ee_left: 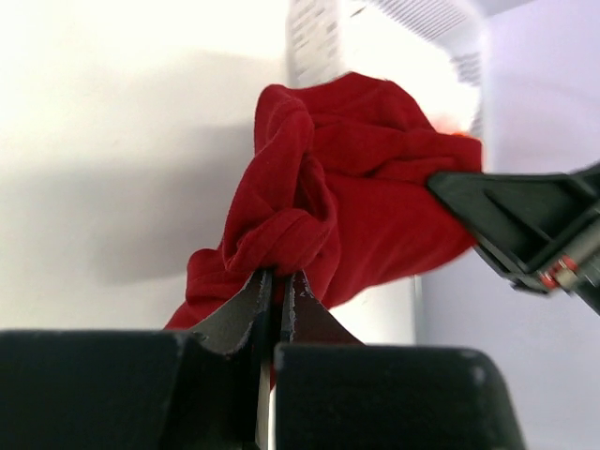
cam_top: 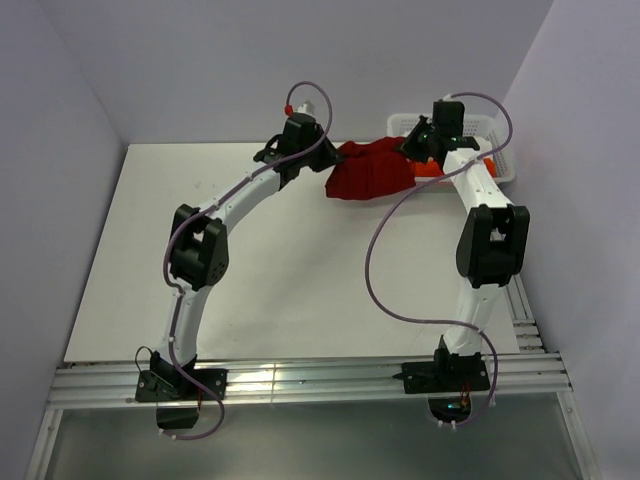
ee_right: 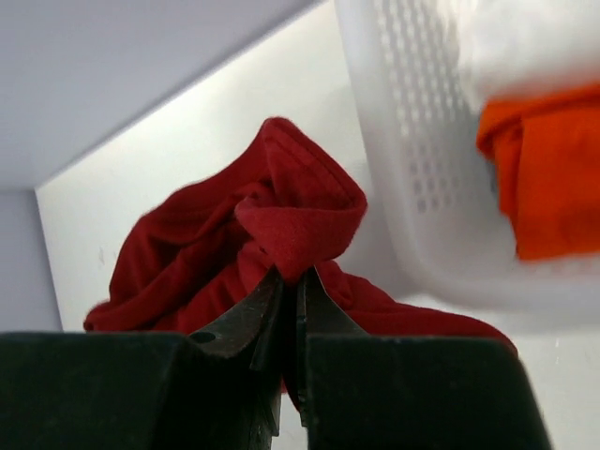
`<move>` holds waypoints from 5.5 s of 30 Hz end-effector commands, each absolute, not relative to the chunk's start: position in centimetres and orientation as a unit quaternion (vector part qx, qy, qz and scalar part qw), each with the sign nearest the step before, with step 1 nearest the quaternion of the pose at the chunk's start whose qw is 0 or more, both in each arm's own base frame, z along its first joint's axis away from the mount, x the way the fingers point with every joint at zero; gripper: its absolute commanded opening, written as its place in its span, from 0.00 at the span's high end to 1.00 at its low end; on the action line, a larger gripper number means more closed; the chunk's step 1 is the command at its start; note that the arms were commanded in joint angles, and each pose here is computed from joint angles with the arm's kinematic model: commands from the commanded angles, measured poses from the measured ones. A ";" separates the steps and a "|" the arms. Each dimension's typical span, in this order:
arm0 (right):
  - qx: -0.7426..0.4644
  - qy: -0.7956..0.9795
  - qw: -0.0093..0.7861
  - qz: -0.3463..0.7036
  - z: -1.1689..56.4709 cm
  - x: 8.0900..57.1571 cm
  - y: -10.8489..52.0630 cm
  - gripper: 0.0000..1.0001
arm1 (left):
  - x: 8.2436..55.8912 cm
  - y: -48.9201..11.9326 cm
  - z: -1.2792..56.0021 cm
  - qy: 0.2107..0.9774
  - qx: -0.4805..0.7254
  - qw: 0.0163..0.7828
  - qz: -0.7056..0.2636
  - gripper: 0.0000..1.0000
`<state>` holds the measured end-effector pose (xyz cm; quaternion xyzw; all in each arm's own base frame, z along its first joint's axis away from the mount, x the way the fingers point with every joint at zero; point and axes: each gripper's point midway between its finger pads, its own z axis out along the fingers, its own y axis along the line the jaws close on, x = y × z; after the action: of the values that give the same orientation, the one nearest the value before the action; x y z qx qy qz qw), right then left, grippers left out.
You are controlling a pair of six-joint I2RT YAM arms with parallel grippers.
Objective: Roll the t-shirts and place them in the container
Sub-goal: Place the rolled tshirt into the container
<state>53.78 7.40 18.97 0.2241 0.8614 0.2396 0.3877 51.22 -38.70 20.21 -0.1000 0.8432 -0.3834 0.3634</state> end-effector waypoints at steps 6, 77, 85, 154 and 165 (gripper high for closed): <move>0.270 0.827 0.427 0.247 21.4 59.3 1.8 1.00 | 53.7 -43.2 25.4 0.764 -0.097 0.401 -0.496 1.00; 0.196 0.873 0.341 0.289 23.6 46.5 10.6 1.00 | 40.8 -29.8 26.1 0.787 -0.167 0.366 -0.467 1.00; 0.223 0.863 0.362 0.274 24.6 48.0 6.9 1.00 | 42.1 -32.6 23.6 0.795 -0.179 0.337 -0.472 1.00; 0.225 0.790 0.368 0.436 17.5 63.9 8.6 1.00 | 57.5 -28.2 17.4 0.784 -0.157 0.427 -0.421 1.00; 0.268 0.819 0.320 0.394 11.8 61.6 7.7 1.00 | 56.2 -27.8 12.0 0.819 -0.167 0.370 -0.405 1.00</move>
<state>61.28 10.10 12.01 0.2521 0.8139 0.4321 0.2953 56.68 -28.75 13.98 -0.1694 0.8043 -0.4201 0.3847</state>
